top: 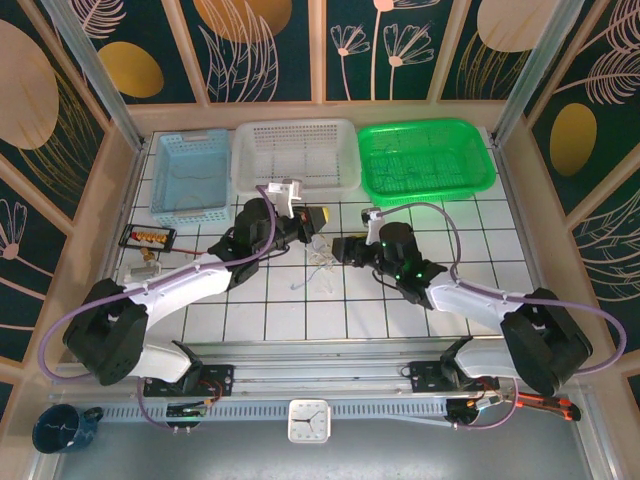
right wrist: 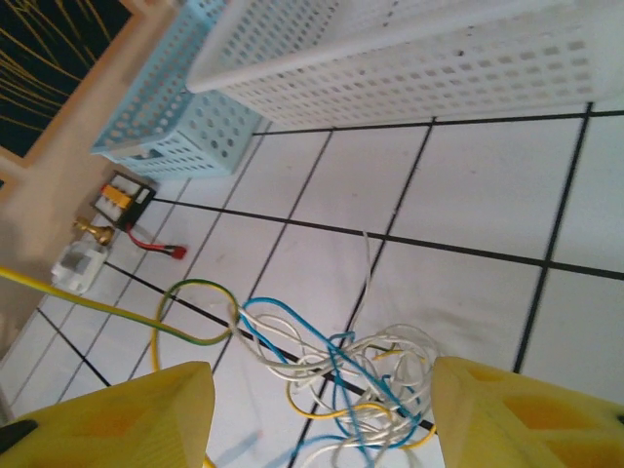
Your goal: Untangle the cables
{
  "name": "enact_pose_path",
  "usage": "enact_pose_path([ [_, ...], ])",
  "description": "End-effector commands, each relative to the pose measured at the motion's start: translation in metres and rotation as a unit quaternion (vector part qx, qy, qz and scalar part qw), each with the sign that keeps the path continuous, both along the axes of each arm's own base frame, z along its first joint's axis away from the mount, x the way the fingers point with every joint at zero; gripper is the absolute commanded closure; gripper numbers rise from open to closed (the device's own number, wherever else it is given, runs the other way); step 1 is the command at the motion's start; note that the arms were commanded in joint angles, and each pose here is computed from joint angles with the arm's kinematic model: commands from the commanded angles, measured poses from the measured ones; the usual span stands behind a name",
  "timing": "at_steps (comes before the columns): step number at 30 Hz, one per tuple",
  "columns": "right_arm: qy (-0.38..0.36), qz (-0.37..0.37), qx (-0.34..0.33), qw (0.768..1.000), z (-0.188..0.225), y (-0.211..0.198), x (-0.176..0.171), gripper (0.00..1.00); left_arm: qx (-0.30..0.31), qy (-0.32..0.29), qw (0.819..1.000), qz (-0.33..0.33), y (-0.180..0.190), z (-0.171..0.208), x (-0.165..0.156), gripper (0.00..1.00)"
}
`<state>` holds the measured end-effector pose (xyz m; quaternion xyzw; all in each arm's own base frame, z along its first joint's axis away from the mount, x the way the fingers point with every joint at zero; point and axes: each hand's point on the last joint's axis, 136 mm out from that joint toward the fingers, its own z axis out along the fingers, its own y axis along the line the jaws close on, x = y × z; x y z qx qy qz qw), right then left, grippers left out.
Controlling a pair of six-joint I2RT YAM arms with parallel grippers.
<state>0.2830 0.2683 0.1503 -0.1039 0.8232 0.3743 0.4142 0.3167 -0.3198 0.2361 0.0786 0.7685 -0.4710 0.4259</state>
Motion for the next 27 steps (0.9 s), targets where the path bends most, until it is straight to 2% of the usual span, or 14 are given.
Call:
enact_pose_path([
  [1, -0.032, 0.019, 0.015, 0.999, 0.014, 0.015, 0.004, 0.39, -0.018, -0.001, 1.0, -0.013, -0.008, 0.016, 0.0, 1.0],
  [7, -0.027, 0.004, 0.017, 0.999, 0.008, 0.006, 0.008, 0.39, -0.016, -0.007, 1.0, -0.013, -0.008, 0.021, 0.0, 1.0],
  [16, -0.01, -0.026, 0.037, 0.999, -0.001, -0.028, 0.017, 0.4, -0.011, -0.023, 0.999, -0.022, -0.012, 0.034, 0.0, 1.0],
  [27, 0.007, 0.065, 0.044, 0.997, -0.02, -0.001, 0.012, 0.4, -0.009, -0.033, 0.999, -0.033, -0.016, 0.038, 0.001, 1.0],
])
